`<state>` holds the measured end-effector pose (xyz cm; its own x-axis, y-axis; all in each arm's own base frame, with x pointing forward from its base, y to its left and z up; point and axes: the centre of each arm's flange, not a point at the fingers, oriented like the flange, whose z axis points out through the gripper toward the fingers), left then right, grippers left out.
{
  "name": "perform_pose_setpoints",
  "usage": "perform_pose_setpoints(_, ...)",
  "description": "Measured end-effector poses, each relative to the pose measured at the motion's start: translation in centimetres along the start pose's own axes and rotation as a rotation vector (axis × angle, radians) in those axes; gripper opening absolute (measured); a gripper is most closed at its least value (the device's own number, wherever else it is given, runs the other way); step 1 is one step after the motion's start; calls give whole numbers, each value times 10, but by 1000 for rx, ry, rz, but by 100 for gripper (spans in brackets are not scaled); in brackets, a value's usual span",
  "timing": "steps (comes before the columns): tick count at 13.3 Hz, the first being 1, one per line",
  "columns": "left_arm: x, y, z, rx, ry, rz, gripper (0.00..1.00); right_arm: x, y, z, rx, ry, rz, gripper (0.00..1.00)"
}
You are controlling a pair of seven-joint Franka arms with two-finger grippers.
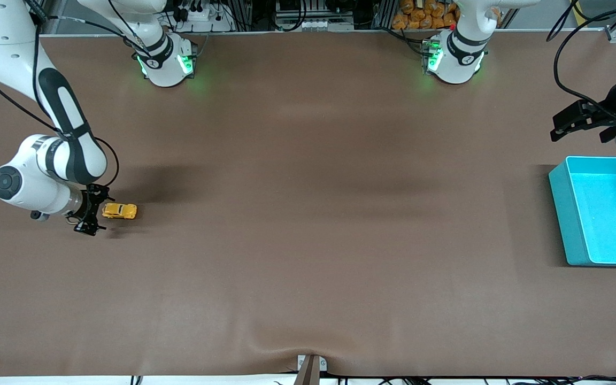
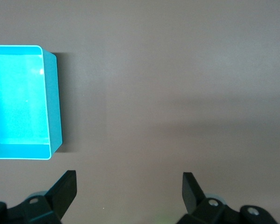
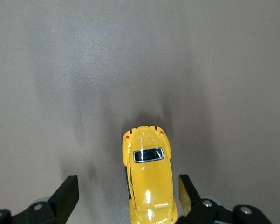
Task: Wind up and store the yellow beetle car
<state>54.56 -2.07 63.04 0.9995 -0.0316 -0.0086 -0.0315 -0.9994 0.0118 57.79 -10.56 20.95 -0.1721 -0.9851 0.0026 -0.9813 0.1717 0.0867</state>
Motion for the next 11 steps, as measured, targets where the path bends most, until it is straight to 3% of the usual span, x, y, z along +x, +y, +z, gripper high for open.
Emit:
perform_pose_setpoints(3,0,0,0,0,0,0,100,-2,4,1,-9,-1,-4,85)
perform_pose_setpoints(11,0,0,0,0,0,0,100,-6,14,12,-25,0,-12,74)
